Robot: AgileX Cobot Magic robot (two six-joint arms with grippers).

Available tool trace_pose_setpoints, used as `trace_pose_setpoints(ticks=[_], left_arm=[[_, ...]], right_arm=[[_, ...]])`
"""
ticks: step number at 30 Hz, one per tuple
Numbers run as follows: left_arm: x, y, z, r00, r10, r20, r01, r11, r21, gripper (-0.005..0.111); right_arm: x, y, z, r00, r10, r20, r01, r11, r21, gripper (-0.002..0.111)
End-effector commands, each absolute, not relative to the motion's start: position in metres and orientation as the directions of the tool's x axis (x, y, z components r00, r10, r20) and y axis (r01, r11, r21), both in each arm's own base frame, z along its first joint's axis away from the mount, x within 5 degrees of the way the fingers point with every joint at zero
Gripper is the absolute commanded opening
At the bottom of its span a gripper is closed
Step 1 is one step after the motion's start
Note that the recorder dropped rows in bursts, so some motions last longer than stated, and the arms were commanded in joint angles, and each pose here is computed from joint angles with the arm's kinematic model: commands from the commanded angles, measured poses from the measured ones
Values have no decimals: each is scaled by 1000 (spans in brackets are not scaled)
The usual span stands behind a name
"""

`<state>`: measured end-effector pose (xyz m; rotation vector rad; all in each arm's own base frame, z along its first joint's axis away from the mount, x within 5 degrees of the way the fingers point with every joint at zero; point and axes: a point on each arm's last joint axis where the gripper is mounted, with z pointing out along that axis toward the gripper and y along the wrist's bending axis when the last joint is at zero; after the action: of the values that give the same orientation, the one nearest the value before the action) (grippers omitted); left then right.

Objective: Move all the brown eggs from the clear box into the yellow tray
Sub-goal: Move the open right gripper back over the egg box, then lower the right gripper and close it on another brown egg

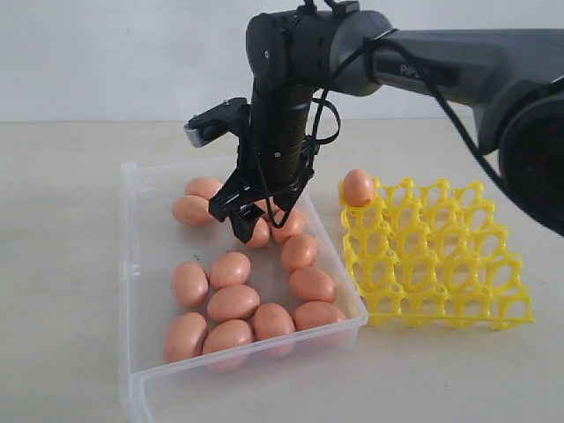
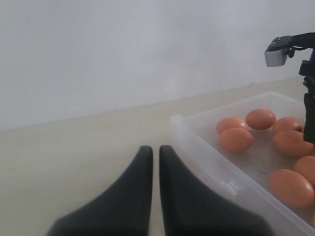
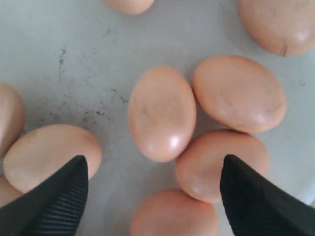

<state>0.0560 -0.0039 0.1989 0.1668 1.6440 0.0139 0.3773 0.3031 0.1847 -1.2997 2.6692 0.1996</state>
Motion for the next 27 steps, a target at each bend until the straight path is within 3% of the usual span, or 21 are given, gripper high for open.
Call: trace_pose_setpoints(ticks=[1,27], left_arm=[[56,-4,198,-71,110,-991,106,989,102,4],[56,-4,198,-71,110,-991,106,989,102,4]], right_arm=[[387,311,185,-589,-775,-230,-800,599,29,66],[385,325,171,-569,-791,-224,-819,570,67,66]])
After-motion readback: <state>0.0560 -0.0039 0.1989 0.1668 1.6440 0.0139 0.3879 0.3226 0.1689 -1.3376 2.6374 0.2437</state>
